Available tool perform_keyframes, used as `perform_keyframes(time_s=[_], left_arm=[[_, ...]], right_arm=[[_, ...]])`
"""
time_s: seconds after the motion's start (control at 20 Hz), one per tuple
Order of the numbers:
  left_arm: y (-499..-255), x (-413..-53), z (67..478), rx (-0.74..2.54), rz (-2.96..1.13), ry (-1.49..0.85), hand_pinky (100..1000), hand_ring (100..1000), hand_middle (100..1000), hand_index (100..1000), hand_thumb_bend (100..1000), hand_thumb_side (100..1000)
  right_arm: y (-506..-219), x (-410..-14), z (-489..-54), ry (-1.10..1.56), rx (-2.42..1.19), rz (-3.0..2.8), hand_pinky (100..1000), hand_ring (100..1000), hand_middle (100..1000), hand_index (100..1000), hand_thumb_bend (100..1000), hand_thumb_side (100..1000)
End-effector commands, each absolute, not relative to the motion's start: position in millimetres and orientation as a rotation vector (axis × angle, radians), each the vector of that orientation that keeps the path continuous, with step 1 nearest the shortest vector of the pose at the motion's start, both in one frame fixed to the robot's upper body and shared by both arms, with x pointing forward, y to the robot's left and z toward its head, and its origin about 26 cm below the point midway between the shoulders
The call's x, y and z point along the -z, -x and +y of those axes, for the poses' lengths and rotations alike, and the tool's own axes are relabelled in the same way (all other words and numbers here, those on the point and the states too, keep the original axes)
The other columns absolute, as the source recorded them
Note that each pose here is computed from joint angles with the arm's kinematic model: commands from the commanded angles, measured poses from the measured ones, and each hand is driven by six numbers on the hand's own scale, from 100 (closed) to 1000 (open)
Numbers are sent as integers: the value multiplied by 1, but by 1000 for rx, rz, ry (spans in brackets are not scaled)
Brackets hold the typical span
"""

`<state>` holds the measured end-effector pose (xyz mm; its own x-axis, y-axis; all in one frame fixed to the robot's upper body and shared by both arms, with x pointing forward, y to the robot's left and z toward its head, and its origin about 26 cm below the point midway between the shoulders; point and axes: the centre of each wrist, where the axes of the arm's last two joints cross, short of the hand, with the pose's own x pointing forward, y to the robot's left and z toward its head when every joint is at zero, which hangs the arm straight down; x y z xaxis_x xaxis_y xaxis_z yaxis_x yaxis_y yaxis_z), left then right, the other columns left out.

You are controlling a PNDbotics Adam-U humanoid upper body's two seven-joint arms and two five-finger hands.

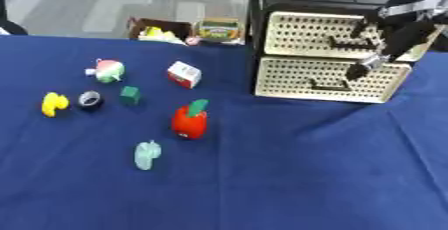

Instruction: Pick up objects from table and place into drawer.

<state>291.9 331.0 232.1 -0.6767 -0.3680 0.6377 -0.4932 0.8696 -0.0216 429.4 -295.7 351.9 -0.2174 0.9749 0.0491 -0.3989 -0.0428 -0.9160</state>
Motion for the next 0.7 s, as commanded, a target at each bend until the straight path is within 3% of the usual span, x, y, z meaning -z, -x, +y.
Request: perform_keyframes(time_s=[0.05,0.7], left_arm=[[-289,-242,331,-239,-2425,-630,461,492,467,746,100,625],[-289,-242,330,-238,-2430,-620,461,492,467,745,100,626]], right_arm=[[-427,-363,-298,798,-1534,-1059,100,100,100,900,814,559],[-441,-347,-296,749,-1512,-1017,100,100,100,900,803,547]])
